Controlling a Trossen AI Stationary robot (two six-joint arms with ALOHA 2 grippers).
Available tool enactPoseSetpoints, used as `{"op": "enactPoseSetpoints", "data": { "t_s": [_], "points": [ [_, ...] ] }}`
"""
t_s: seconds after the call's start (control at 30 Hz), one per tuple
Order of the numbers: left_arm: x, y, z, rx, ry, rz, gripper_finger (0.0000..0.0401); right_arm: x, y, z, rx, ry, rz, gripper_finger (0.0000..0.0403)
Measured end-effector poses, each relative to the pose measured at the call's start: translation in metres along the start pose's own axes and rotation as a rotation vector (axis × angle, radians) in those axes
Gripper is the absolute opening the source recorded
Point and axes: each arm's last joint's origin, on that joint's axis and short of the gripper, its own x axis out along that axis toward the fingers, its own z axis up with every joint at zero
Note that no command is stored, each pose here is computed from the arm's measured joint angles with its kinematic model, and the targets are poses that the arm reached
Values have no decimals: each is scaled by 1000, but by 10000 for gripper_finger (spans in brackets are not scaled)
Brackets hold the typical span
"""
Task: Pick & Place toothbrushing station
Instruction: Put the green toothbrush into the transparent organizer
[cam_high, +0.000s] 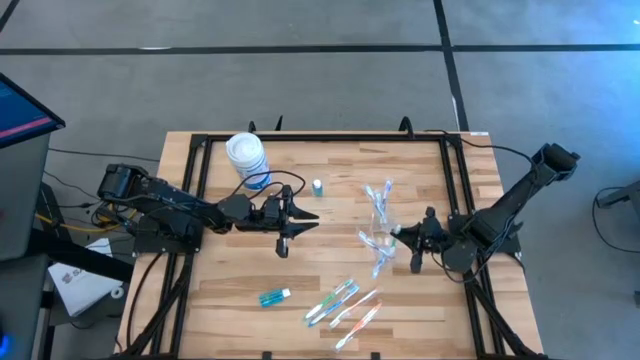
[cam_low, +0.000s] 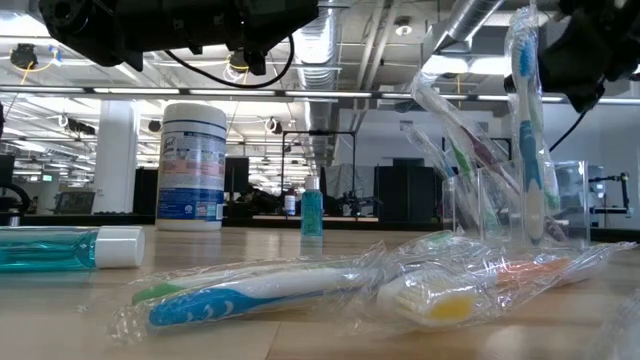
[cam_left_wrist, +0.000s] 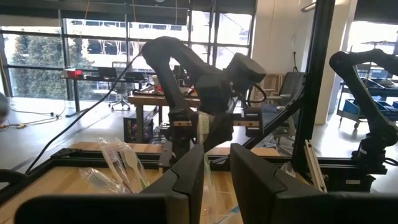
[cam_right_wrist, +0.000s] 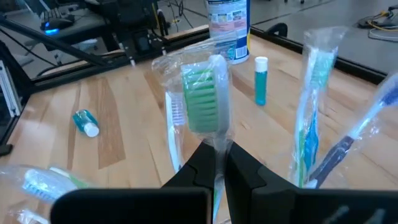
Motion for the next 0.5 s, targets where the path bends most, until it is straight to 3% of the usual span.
{"op": "enactPoseSetpoints", "data": {
  "t_s": [0.5],
  "points": [
    [0,0,0,0,0,0,72,14,-3,-27,14,10,-6,9]
  ]
}}
